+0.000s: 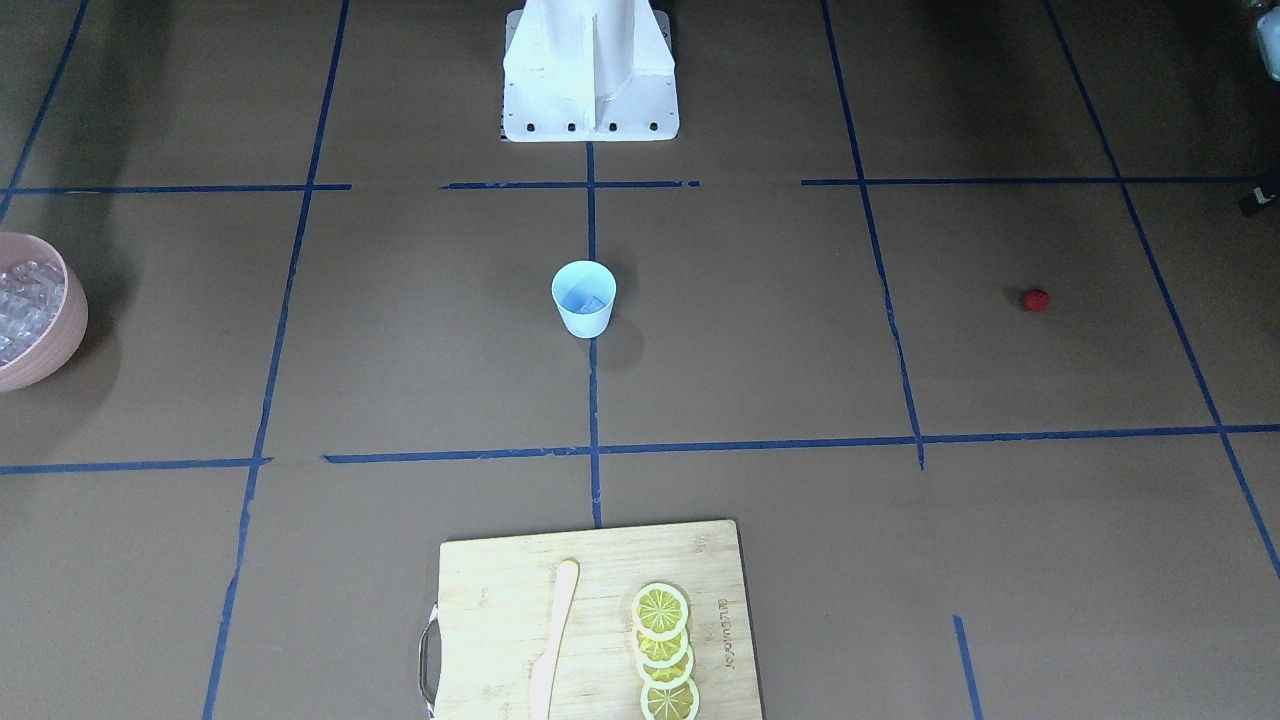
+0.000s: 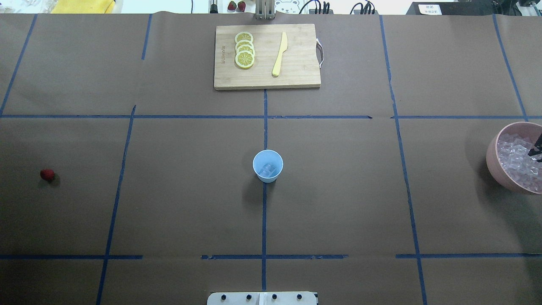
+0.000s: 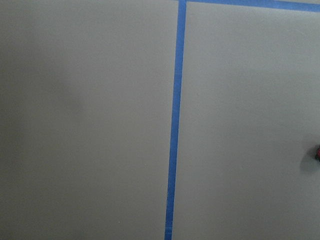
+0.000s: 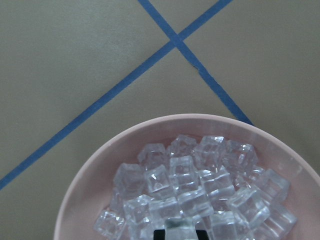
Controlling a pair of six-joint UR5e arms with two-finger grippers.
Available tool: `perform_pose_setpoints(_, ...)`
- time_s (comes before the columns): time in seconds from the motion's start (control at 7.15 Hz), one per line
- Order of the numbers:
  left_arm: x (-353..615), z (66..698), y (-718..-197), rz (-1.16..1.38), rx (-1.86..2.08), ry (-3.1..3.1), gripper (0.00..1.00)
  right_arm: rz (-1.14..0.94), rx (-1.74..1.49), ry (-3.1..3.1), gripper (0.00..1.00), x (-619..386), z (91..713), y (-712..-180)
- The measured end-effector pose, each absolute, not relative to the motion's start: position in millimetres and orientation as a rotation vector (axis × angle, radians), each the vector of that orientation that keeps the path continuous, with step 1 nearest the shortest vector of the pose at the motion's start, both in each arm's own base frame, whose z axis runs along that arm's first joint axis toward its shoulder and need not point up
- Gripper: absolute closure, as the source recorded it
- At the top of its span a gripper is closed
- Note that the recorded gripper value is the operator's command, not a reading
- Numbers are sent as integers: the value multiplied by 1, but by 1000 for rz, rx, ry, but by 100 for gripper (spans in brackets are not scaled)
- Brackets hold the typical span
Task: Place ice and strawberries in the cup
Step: 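Grasp a third ice cube from the pink bowl with the right gripper, then carry the ice cube with the right gripper over the light-blue cup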
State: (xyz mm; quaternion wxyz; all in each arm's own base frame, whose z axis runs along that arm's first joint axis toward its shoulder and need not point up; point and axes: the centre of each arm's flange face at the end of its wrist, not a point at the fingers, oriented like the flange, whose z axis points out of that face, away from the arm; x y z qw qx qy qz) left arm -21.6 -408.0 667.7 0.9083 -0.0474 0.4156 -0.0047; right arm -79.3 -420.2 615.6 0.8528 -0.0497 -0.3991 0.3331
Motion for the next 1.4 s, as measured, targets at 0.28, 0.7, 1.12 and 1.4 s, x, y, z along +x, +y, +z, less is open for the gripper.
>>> perform_pose_setpoints(0.28,-22,667,-408,-9,-97,858,0,681,-55,-893,98,-78,572,-418)
perform_pose_setpoints(0.7,-22,667,-408,-10,-96,858,0,664,-117,-1030,97,-158,467,-419)
perform_pose_setpoints(1.12,-22,664,-409,-9,-91,859,0,689,-258,-1154,96,-320,338,-413)
perform_pose_setpoints(1.4,-22,663,-409,-9,-91,859,0,713,-284,-1080,96,-432,227,-405)
